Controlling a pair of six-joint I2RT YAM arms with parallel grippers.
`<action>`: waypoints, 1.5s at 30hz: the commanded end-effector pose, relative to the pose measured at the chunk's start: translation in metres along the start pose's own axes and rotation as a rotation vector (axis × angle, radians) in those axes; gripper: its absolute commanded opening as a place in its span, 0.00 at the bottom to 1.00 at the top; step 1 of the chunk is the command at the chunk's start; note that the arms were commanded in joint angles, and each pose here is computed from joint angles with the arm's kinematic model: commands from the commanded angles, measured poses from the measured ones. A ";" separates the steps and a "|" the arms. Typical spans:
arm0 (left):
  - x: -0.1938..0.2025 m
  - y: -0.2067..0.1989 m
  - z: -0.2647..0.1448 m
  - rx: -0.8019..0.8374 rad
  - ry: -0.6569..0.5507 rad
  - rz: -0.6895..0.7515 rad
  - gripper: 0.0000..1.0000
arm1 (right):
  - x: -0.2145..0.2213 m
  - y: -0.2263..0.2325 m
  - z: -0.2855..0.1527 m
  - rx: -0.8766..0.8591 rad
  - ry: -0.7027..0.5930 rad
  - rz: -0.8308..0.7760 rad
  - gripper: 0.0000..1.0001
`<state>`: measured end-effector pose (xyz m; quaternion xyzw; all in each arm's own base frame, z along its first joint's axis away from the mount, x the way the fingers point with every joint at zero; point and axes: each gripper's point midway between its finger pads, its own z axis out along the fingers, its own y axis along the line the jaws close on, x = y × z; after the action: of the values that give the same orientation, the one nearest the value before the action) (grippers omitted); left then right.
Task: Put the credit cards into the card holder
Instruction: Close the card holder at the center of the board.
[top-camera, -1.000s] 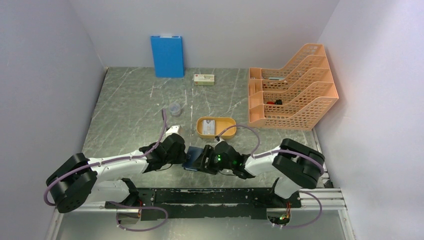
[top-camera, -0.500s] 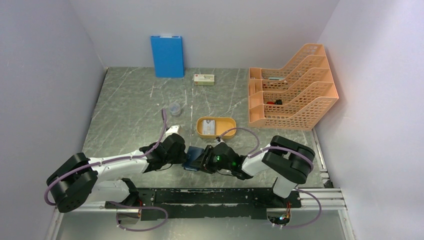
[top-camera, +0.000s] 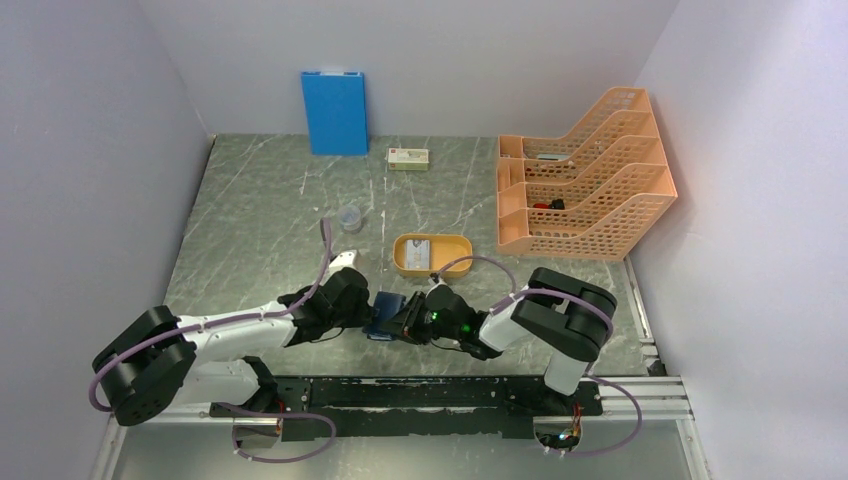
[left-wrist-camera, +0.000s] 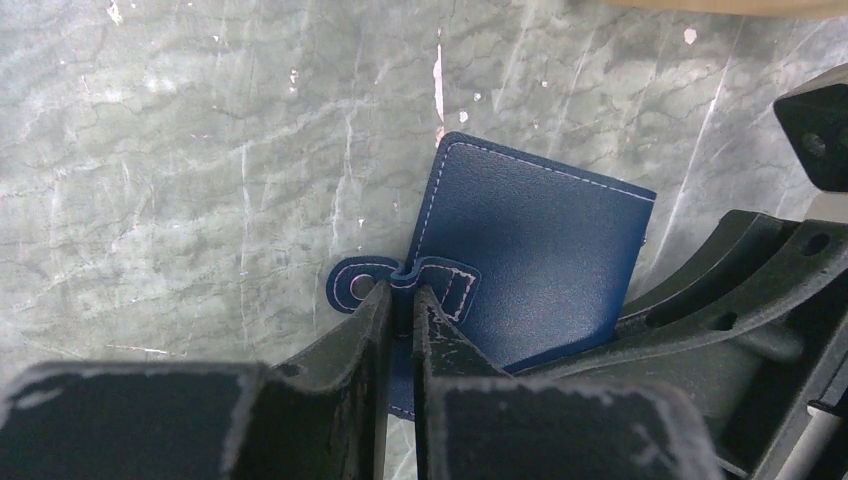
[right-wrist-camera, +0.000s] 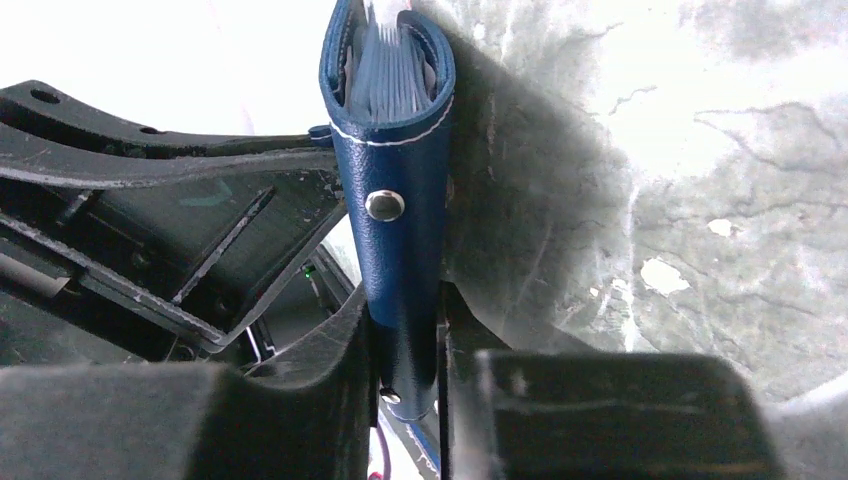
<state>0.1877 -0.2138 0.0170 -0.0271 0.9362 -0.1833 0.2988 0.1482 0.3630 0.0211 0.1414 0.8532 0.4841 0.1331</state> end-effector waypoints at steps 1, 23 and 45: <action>0.048 0.059 -0.004 -0.185 0.150 0.064 0.05 | -0.002 -0.014 0.001 0.035 -0.021 -0.031 0.11; -0.200 -0.044 -0.277 0.146 -0.541 -0.083 0.86 | -0.133 0.182 -0.156 0.391 -0.470 -1.248 0.00; -0.192 -0.187 -0.295 0.722 -0.324 0.014 0.97 | -0.118 0.242 -0.243 0.709 -1.330 -2.289 0.00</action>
<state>0.1808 -0.2391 0.4099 0.0252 0.7623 -0.4420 0.4721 0.2142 0.2669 0.3220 -0.4540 0.3999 -0.2754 0.7471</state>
